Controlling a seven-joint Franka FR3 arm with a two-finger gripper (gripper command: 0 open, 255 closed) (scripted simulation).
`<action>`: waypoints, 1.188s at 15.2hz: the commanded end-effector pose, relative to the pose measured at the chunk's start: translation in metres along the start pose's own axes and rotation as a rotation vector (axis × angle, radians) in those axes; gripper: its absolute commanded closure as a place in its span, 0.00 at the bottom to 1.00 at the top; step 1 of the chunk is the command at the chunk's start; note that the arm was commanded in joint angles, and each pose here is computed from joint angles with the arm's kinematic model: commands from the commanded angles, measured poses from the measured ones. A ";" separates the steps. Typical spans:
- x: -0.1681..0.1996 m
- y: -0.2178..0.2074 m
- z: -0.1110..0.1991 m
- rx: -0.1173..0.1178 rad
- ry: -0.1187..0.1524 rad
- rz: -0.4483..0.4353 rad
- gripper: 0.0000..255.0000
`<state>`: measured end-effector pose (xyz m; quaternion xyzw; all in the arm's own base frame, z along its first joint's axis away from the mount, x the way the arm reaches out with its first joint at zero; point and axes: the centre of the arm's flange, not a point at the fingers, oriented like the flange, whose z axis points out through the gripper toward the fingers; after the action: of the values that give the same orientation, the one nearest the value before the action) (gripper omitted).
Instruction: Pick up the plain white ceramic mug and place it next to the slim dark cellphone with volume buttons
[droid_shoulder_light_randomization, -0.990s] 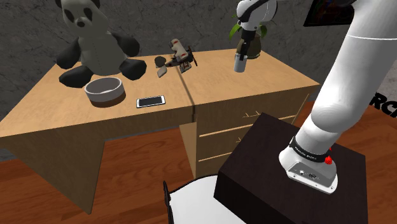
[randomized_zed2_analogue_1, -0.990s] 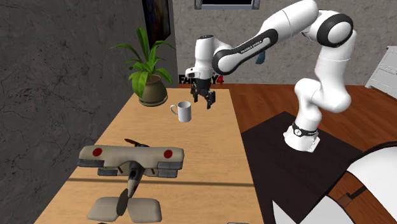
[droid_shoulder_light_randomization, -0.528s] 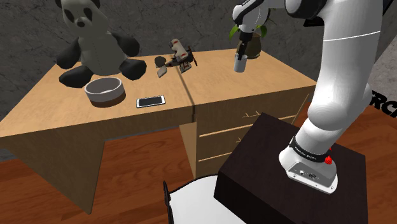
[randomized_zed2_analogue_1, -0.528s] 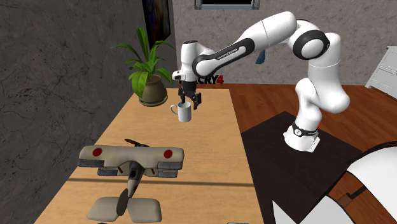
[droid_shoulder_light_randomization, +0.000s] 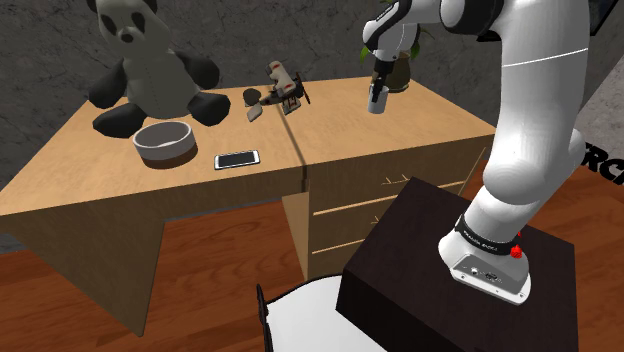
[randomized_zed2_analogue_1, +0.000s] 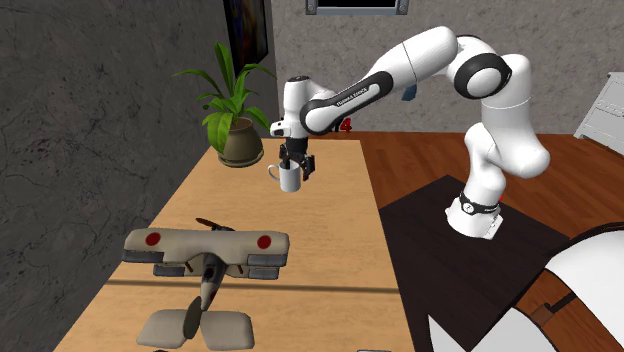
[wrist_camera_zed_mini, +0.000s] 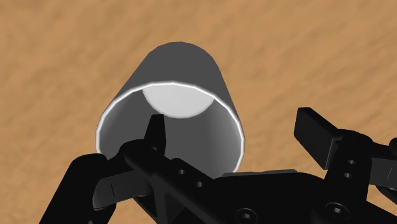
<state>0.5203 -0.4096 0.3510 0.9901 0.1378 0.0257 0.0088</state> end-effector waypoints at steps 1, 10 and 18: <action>0.000 0.000 0.002 0.000 0.000 0.000 0.00; 0.000 0.000 0.002 0.000 0.000 0.000 1.00; 0.001 0.001 -0.008 0.000 0.000 0.000 1.00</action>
<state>0.5212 -0.4099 0.3550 0.9901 0.1378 0.0258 0.0089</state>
